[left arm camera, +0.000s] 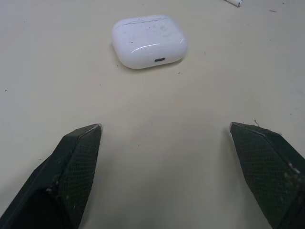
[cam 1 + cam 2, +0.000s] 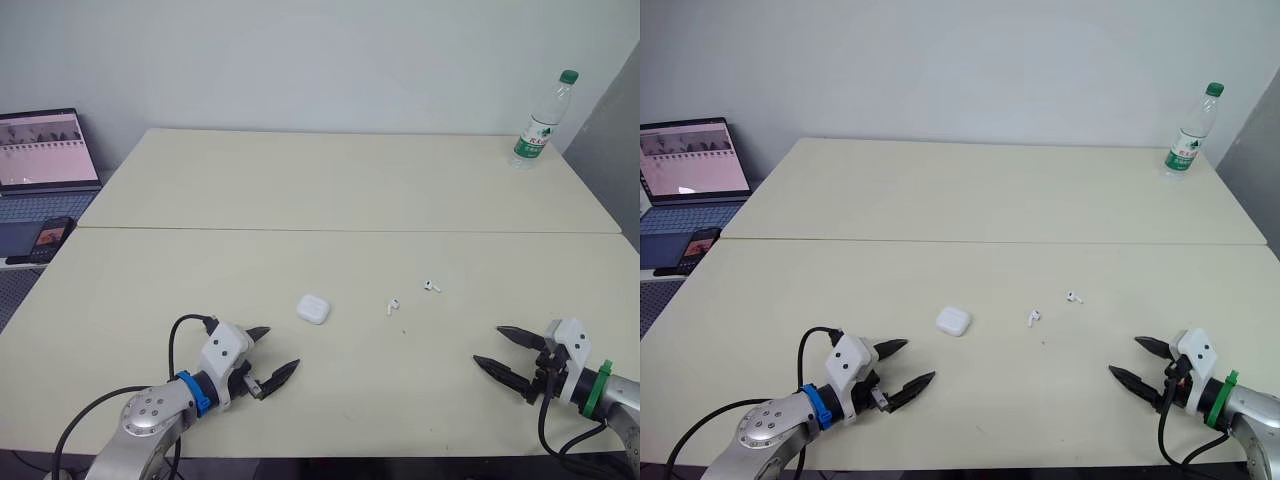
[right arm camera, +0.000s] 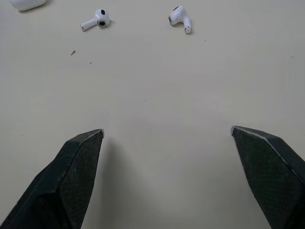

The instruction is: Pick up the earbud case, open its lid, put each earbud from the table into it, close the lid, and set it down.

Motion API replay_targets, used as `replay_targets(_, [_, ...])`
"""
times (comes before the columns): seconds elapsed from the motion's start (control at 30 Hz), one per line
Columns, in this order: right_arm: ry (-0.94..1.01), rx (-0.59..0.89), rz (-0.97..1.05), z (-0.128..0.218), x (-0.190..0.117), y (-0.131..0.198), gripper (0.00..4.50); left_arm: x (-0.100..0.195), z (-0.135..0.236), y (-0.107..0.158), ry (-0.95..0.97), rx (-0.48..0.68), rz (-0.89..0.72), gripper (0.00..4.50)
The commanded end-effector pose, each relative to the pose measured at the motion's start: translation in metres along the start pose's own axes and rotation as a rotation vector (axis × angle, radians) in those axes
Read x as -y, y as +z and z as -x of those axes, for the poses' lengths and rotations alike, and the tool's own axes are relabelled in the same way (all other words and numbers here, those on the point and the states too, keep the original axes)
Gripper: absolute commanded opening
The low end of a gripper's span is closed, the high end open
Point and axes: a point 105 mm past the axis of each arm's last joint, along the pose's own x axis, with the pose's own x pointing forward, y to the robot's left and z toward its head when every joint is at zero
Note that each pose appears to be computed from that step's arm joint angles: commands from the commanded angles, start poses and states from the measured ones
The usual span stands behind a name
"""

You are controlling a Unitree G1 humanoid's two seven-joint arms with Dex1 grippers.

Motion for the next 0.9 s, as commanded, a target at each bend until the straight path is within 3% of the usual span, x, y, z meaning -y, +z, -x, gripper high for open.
replay_targets(0.03, [0.012, 0.039, 0.037, 0.003, -0.001, 0.010, 4.48, 0.000, -0.002, 0.007, -0.006, 0.030, -0.022, 4.50])
replay_targets(0.53, [0.053, 0.113, 0.059, 0.003, -0.007, 0.018, 4.48, -0.002, -0.006, 0.014, 0.016, 0.091, 0.009, 4.50])
replay_targets(0.9, [0.129, 0.182, 0.046, 0.003, -0.020, 0.030, 4.48, 0.003, -0.018, 0.033, 0.062, 0.156, 0.065, 4.50])
